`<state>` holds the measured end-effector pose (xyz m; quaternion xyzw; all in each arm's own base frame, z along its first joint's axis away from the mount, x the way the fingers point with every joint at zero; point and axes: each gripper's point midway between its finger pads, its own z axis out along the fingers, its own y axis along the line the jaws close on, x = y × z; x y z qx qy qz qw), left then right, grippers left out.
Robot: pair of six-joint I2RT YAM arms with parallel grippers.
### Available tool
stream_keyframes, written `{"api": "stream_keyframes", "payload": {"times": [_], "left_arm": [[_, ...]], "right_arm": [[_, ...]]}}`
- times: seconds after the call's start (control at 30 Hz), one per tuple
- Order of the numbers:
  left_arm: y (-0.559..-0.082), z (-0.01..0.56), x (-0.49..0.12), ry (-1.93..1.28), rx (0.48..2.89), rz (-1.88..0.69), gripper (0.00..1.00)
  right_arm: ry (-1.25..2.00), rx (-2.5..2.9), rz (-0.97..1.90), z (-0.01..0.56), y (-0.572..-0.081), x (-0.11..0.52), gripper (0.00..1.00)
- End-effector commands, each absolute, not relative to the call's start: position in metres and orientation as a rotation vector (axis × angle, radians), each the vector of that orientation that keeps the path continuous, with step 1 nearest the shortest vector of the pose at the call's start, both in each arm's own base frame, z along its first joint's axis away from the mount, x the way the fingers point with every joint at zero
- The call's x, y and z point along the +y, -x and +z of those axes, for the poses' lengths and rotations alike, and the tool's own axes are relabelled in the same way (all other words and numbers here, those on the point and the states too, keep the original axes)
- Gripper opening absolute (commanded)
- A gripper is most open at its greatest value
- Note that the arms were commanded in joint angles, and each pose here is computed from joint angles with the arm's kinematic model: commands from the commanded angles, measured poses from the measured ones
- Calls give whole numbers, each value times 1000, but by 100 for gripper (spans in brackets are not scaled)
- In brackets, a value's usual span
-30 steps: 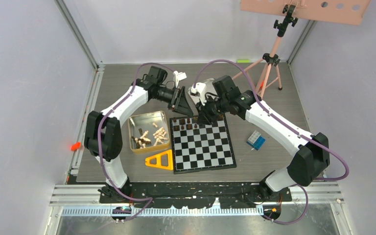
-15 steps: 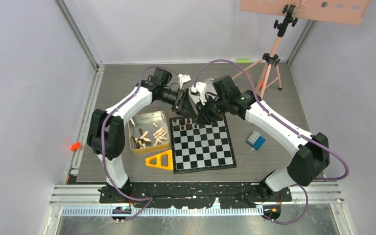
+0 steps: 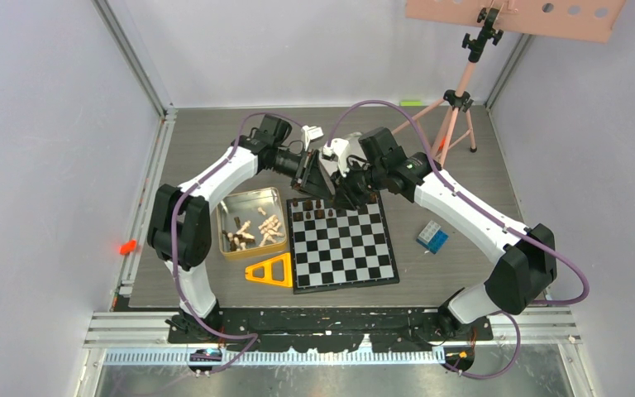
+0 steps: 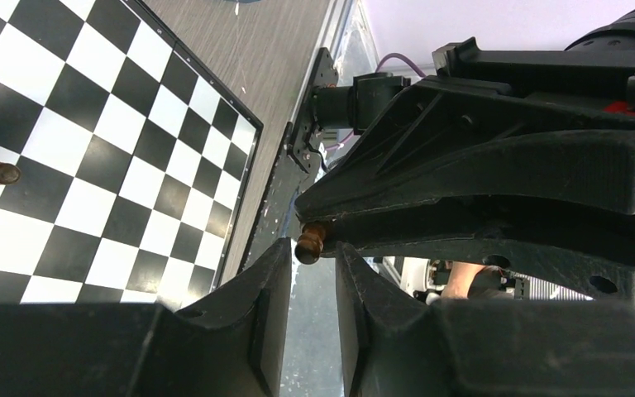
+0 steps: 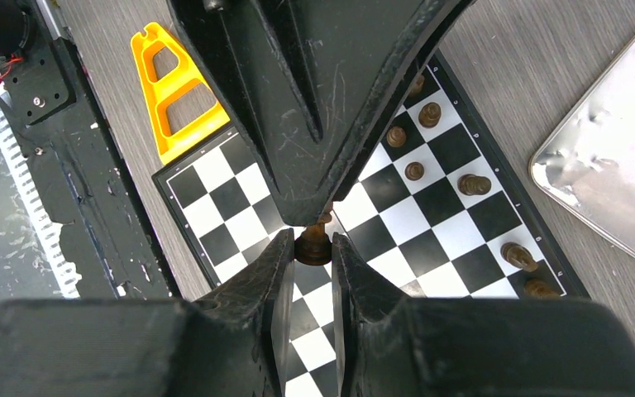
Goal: Set up the chess pieces on the board
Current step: Place the chess piece on the chessboard.
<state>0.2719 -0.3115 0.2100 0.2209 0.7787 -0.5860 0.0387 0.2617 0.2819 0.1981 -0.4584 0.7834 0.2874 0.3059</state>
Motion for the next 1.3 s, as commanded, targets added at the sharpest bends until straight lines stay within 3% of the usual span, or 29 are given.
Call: {"api": "stream_keyframes", "payload": {"times": [0.0, 0.5, 0.67, 0.8, 0.83, 0.97, 1.1, 1.27], "left_arm": [[-273, 221, -316, -717, 2326, -1842, 27], [-273, 219, -321, -711, 2334, -1874, 22], [-272, 220, -320, -715, 2327, -1873, 11], [-271, 222, -318, -734, 2318, -1846, 0], [-272, 222, -317, -748, 2316, -1820, 0], [-279, 216, -309, -820, 2348, -1627, 0], [-298, 203, -300, -858, 2404, -1367, 0], [-317, 187, -297, -974, 2426, -1008, 0]], "right_arm": [[1176, 2003, 742, 219, -274, 288, 11], [1167, 2008, 753, 219, -274, 290, 11], [1163, 2013, 740, 216, -275, 288, 12], [1148, 2023, 697, 215, -278, 283, 30], [1140, 2031, 675, 213, -279, 279, 40], [1115, 2039, 627, 215, -282, 263, 59], [1065, 2056, 607, 216, -286, 238, 66], [893, 2095, 565, 220, -302, 188, 67]]}}
